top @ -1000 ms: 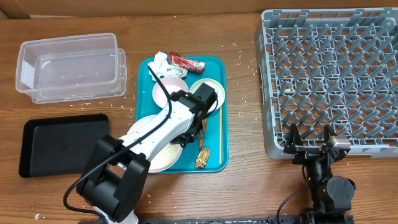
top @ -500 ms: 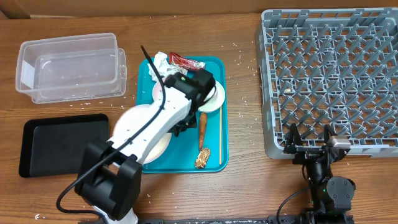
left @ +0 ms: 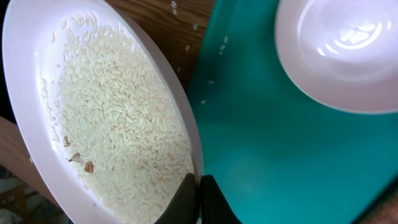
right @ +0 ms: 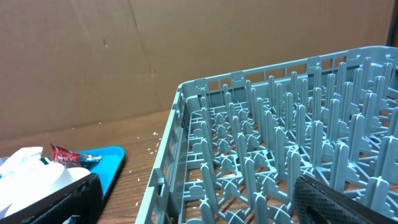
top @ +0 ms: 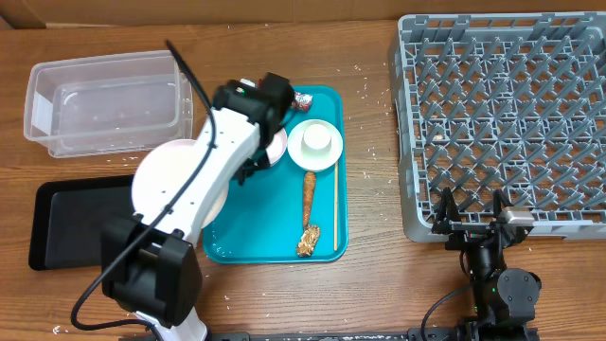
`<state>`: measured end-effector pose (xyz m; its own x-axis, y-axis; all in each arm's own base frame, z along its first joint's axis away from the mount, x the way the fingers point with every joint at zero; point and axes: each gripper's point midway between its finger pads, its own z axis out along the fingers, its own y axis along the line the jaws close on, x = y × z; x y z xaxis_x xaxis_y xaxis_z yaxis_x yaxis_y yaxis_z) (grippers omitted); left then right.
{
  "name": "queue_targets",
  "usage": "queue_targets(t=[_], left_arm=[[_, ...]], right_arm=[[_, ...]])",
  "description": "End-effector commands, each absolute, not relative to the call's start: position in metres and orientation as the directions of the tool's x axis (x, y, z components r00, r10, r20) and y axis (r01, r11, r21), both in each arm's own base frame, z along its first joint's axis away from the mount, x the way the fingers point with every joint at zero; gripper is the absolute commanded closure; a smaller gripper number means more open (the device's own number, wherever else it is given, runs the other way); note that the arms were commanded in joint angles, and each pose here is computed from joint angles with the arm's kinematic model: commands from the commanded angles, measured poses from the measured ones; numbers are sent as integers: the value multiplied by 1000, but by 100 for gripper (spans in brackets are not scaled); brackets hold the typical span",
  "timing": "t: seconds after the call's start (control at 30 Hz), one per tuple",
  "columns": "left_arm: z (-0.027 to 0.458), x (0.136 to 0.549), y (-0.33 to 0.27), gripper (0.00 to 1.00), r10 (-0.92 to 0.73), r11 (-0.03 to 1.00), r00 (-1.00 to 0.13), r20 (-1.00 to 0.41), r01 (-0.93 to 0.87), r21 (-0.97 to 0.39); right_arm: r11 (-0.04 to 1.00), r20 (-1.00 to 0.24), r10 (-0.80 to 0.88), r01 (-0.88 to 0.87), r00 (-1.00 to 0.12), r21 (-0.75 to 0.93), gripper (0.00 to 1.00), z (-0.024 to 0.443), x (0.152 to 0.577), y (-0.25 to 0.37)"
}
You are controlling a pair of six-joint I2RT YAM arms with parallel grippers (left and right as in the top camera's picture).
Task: Sort waste into correct bins and load items into the dishwasher
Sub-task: 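Lift the white plate with the left gripper toward the black tray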
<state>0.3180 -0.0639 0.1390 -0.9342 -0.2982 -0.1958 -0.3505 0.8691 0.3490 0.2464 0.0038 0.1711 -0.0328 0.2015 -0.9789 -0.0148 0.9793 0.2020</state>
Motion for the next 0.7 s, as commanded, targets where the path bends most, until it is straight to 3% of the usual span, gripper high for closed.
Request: queue_targets(t=[0.0, 0.27, 0.67], left_arm=[[152, 330, -40, 96, -349, 834, -903, -250, -421, 356], [158, 332, -3, 96, -480, 798, -849, -223, -528, 290], [183, 345, 46, 96, -600, 786, -768, -225, -618, 15]], right_arm=[[980, -980, 198, -25, -29, 199, 0, 170, 246, 6], [980, -980, 198, -25, -30, 199, 0, 170, 246, 6], [980, -980, 198, -25, -29, 199, 0, 170, 246, 6]])
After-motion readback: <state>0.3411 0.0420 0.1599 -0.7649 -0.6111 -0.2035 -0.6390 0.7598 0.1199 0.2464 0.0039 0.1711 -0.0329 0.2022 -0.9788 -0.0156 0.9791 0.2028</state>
